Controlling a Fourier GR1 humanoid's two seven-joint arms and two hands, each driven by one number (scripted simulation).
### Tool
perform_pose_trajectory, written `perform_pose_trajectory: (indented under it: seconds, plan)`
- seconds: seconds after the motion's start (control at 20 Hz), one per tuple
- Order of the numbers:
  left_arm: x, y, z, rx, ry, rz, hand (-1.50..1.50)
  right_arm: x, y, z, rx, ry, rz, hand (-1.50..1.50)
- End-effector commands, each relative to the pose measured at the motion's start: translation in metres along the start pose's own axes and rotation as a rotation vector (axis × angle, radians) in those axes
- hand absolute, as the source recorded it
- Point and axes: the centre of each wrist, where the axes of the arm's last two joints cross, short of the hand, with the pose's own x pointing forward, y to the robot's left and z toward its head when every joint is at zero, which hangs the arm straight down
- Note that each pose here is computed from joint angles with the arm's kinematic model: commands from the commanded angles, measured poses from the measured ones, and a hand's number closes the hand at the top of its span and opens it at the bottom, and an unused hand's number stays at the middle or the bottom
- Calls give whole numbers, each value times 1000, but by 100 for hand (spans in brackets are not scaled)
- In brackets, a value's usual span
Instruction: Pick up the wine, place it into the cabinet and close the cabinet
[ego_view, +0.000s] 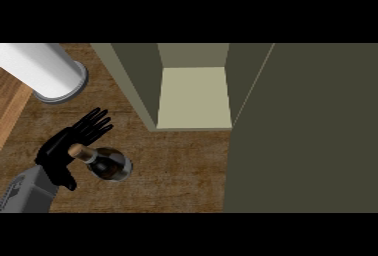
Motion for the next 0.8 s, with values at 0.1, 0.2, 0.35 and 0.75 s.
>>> perform_pose_trajectory:
  seconds: [0.1,0.2,0.35,0.75]
  plan:
    - [-27,-1,-1,-18,20,9,-150,24,11,28,18,-68,-30,-150]
    - [-22,-4,-11,-13,20,2,-150,23,-3,25,27,-65,-16,-150]
    - [-40,-8,-9,-16,6,27,-150,27,1,28,24,-73,-27,-150]
    - [-43,-2,-13,-17,22,46,-150,19,-1,15,16,-67,-26,-150]
